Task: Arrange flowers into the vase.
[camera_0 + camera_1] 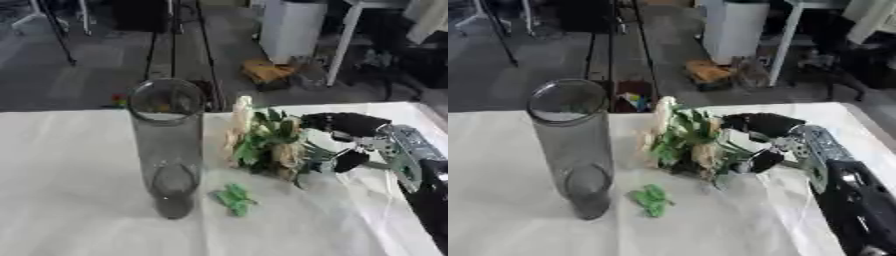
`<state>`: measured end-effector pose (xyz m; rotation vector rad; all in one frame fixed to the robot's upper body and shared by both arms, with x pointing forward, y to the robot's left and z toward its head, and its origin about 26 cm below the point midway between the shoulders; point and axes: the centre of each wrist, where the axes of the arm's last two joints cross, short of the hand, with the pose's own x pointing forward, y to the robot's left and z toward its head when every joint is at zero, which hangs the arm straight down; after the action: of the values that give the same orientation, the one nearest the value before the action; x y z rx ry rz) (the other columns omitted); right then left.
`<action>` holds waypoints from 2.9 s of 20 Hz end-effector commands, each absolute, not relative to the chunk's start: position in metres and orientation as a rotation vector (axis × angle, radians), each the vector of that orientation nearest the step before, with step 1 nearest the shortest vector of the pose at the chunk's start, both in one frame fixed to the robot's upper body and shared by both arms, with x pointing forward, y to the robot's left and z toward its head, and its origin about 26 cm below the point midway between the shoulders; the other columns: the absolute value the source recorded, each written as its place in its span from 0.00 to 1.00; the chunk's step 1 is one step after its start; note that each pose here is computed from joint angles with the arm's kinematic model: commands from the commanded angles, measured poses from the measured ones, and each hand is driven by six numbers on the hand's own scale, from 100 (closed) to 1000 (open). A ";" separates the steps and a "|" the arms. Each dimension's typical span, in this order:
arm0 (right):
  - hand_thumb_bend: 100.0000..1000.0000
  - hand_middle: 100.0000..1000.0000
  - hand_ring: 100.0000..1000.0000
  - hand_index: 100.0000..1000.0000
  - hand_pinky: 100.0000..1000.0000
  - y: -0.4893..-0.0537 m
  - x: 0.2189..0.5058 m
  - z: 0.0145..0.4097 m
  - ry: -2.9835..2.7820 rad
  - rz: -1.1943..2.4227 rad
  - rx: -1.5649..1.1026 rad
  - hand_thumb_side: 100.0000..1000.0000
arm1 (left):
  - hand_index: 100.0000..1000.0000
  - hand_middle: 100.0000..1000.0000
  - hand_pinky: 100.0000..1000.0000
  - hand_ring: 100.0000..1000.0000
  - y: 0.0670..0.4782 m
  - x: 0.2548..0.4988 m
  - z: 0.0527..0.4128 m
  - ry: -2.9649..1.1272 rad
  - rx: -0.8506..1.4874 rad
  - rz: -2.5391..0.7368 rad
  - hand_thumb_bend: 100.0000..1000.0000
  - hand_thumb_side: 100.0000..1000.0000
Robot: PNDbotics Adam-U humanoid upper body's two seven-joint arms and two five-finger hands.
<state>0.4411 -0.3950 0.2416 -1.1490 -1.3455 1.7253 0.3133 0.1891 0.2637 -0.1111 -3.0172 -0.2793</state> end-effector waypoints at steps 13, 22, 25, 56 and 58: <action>0.32 1.00 1.00 1.00 0.90 -0.420 0.431 0.265 -1.351 1.610 -1.195 0.50 | 0.90 0.85 0.78 0.84 0.186 0.311 0.271 -3.056 -0.111 -0.303 0.00 0.91; 0.30 1.00 1.00 1.00 0.93 -0.430 0.429 0.270 -1.342 1.543 -1.173 0.51 | 0.89 0.85 0.78 0.84 0.184 0.310 0.272 -3.061 -0.119 -0.306 0.00 0.91; 0.29 1.00 1.00 1.00 0.95 -0.434 0.429 0.271 -1.326 1.525 -1.164 0.52 | 0.89 0.85 0.78 0.84 0.183 0.310 0.272 -3.064 -0.122 -0.307 0.00 0.91; 0.17 1.00 1.00 1.00 1.00 -0.441 0.430 0.266 -1.260 1.602 -1.029 0.45 | 0.89 0.85 0.78 0.84 0.179 0.310 0.276 -3.084 -0.136 -0.329 0.00 0.92; 0.14 1.00 1.00 1.00 1.00 -0.442 0.429 0.266 -1.253 1.608 -1.020 0.39 | 0.89 0.85 0.78 0.84 0.179 0.310 0.276 -3.083 -0.137 -0.328 0.00 0.92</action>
<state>0.4330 -0.4350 0.2585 -1.0047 -1.2816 1.5991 0.3125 0.1800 0.2709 -0.1348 -3.0592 -0.3184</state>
